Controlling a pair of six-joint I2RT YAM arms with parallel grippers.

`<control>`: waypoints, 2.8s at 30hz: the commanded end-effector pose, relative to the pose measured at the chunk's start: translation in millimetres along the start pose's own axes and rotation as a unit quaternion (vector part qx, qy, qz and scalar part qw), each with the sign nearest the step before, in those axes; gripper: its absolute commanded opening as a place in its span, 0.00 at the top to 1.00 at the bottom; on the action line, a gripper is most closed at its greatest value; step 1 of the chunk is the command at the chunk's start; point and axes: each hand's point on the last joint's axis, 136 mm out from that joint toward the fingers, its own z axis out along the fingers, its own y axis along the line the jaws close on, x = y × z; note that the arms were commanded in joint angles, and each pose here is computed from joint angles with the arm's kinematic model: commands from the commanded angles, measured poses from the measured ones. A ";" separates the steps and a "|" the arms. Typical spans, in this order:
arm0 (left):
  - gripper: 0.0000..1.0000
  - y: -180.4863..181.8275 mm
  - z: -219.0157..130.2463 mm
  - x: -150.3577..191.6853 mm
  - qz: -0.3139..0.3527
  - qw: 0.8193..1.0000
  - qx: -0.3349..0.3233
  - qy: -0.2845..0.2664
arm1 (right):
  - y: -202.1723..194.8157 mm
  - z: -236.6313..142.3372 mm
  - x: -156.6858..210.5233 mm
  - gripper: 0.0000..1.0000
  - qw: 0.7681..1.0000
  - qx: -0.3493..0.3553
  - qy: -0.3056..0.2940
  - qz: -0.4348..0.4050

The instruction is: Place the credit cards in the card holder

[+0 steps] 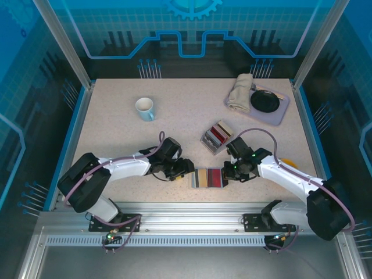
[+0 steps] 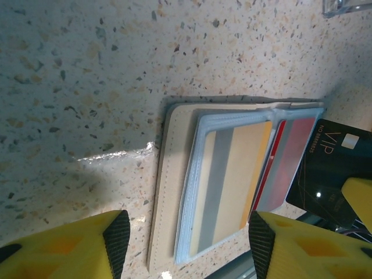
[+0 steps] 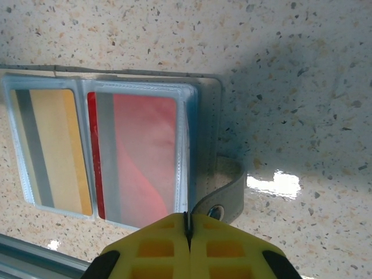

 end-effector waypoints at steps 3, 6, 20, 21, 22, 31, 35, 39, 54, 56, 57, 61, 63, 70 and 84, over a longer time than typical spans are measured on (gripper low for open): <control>0.44 -3.3 10.8 2.5 0.008 1.000 0.004 0.013 | -6.0 9.3 0.4 0.95 1.000 -0.002 -0.001 0.028; 0.49 -0.9 18.3 4.9 0.008 1.000 0.000 0.022 | 0.9 8.5 -2.8 0.95 0.999 -0.033 -0.008 0.041; 0.65 -0.7 27.1 7.9 0.009 1.000 -0.001 0.029 | 27.4 -19.7 -18.3 0.94 0.984 -0.156 -0.032 0.074; 0.65 -0.5 27.2 8.2 0.009 1.000 -0.001 0.030 | 29.1 -20.5 -19.1 0.94 0.983 -0.162 -0.031 0.075; 0.65 -0.9 27.2 7.6 0.009 1.000 0.000 0.029 | 31.6 -21.6 -19.6 0.94 0.983 -0.168 -0.030 0.074; 0.69 -6.7 22.0 4.0 0.014 1.000 0.008 0.016 | 53.6 -35.8 -24.1 0.92 0.978 -0.202 -0.039 0.046; 0.70 -7.7 18.1 1.4 0.015 1.000 0.007 0.004 | 66.2 -28.5 -21.9 0.92 0.979 -0.202 -0.017 0.030; 0.68 -5.7 8.7 -2.5 0.013 1.000 0.002 -0.019 | 76.6 -24.3 -22.4 0.92 0.978 -0.207 -0.015 0.021; 0.47 -15.2 0.2 -2.7 0.032 0.999 0.021 -0.028 | 58.4 4.9 -15.0 0.94 0.980 -0.197 0.005 0.036; 0.47 -14.8 4.8 -1.5 0.033 0.999 0.018 -0.019 | 55.2 8.2 -12.8 0.94 0.980 -0.194 0.008 0.041; 0.47 -14.0 6.8 -1.4 0.032 0.999 0.015 -0.016 | 53.6 9.8 -11.7 0.94 0.980 -0.193 0.009 0.042; 0.48 -13.4 12.4 0.8 0.032 0.999 0.012 -0.006 | 50.7 16.5 -8.9 0.94 0.980 -0.194 0.013 0.047; 0.49 -13.0 14.5 1.8 0.032 0.999 0.011 -0.002 | 49.2 20.7 -7.2 0.94 0.979 -0.194 0.016 0.051; 0.57 -6.6 23.5 6.2 0.028 1.000 0.000 0.012 | 47.2 31.8 -3.4 0.94 0.977 -0.202 0.022 0.064; 0.74 4.8 30.0 9.5 0.014 1.000 -0.017 0.013 | 48.0 41.2 0.7 0.95 0.973 -0.213 0.033 0.080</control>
